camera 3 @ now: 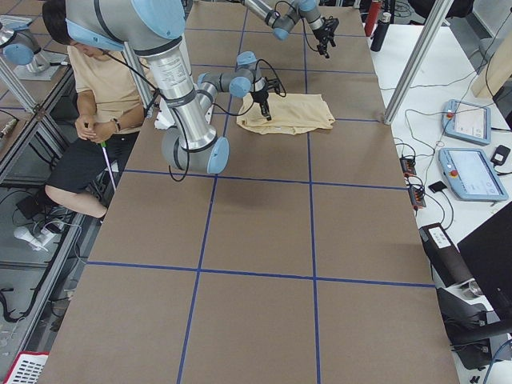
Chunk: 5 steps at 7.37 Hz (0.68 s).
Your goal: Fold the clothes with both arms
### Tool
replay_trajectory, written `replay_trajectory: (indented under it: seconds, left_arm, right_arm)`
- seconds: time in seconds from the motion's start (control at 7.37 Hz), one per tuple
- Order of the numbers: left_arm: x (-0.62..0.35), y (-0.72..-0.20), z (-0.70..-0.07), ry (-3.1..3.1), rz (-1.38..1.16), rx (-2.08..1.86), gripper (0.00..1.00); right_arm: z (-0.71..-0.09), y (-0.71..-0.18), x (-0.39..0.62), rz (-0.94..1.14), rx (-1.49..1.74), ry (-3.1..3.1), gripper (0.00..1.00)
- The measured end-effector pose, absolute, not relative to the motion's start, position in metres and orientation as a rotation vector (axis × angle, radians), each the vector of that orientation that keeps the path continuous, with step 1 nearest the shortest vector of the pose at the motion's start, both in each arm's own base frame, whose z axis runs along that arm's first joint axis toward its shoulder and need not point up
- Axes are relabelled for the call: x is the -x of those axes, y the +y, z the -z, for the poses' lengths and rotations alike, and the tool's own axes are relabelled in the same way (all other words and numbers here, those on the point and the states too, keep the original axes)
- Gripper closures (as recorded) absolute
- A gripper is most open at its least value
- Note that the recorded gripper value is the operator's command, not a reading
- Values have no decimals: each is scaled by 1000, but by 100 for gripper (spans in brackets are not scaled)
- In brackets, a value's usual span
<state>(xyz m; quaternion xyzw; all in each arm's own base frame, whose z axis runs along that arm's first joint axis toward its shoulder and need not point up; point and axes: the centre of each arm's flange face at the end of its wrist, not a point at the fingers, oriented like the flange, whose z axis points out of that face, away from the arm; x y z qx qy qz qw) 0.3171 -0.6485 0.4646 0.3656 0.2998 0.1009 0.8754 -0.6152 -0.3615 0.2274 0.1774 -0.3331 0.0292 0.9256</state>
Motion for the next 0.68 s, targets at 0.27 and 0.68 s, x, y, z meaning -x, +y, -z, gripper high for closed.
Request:
replay_trajectory:
  seconds: [0.27,0.68]
  left_arm:
    - [-317,-649,-463,628,-209,-765,0]
    - [-317,-648,-460,638,-194,-763,0]
  right_arm:
    - [-222,-361,606,-67,-369,-697,100]
    - [-261,-350,555,-98,-367,-692,80]
